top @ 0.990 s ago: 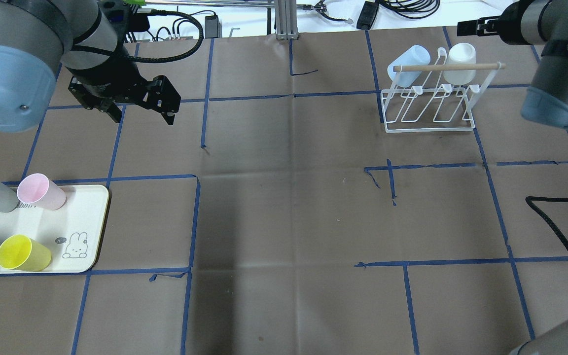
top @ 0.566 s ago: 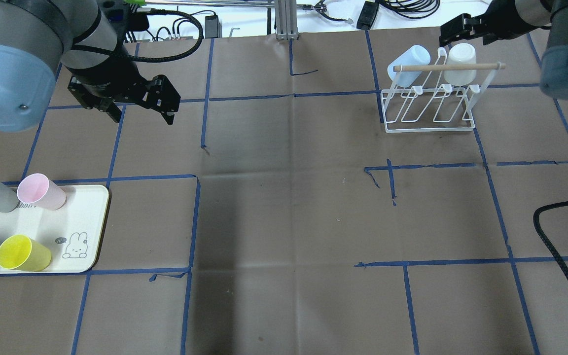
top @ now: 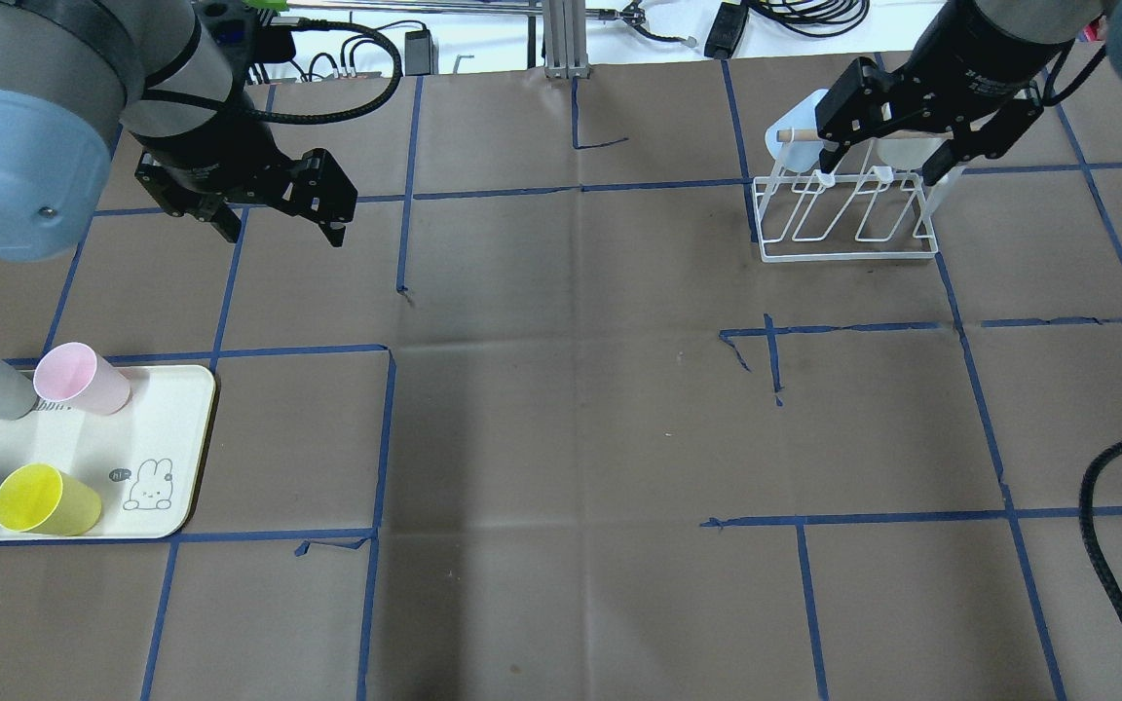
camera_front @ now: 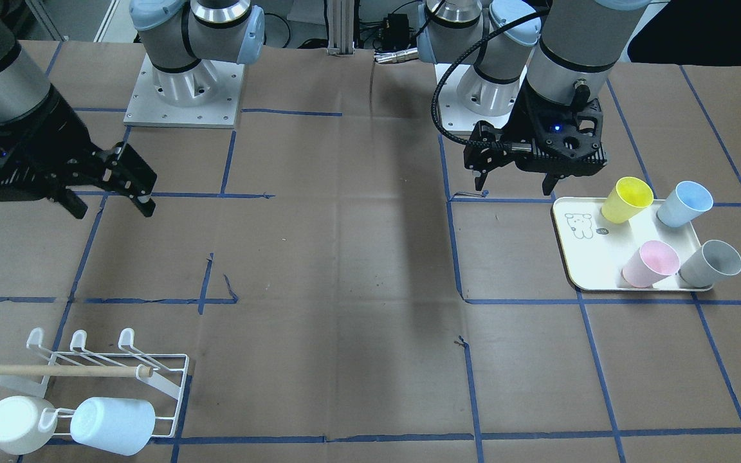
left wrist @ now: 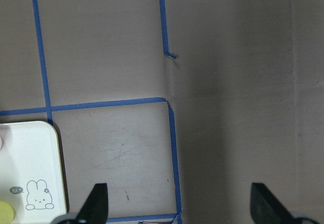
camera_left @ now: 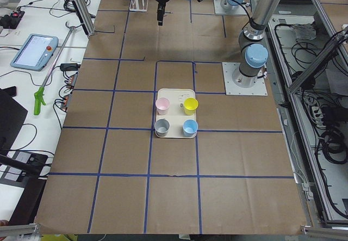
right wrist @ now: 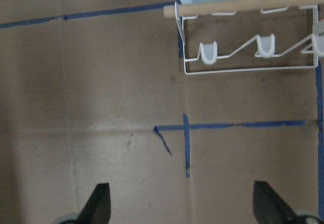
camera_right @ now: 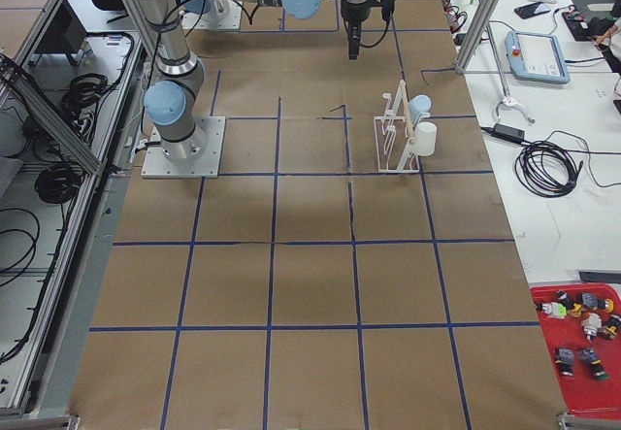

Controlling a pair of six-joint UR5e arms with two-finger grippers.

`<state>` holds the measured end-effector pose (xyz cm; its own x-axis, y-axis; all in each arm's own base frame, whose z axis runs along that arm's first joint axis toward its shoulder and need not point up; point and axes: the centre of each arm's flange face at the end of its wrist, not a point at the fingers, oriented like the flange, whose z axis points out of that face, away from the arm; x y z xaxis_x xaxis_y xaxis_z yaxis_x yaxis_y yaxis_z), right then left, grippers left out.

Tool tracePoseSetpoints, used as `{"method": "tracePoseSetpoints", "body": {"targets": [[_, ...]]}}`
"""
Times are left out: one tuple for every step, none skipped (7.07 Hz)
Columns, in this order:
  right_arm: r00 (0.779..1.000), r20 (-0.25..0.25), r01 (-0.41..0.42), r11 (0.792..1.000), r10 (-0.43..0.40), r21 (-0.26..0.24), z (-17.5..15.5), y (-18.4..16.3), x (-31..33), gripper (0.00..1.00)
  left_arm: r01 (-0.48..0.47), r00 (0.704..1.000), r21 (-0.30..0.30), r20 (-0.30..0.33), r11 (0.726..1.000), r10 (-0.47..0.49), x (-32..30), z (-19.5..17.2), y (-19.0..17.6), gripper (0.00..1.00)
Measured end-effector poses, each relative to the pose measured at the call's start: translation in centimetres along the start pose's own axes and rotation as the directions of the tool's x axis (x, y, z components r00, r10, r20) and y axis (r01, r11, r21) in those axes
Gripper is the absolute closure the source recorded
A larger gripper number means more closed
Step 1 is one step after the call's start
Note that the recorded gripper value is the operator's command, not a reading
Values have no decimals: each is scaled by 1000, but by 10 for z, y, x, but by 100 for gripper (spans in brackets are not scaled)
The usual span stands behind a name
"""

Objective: Transfer IKEA cup to right arm and place on rack

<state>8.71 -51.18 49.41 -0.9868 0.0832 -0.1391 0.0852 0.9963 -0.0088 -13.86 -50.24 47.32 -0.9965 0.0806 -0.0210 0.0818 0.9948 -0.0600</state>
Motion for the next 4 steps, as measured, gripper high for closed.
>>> {"method": "tracePoseSetpoints", "body": {"targets": [[999,-36,-9,999,7,-52,-11,24,-1,0,11,1000,0,-3,1000,-11,0,0,0,0],[998,-65,-6,996,0,-89,-17,40,-6,0,30,1000,0,-5,1000,-30,1,0,0,0],[995,-96,16,995,-26,-101,-17,50,-18,0,44,999,-1,-7,999,-44,1,0,0,0],[989,-135,40,995,-52,-86,-13,56,-35,0,50,999,-2,-7,999,-50,1,0,0,0]]}}
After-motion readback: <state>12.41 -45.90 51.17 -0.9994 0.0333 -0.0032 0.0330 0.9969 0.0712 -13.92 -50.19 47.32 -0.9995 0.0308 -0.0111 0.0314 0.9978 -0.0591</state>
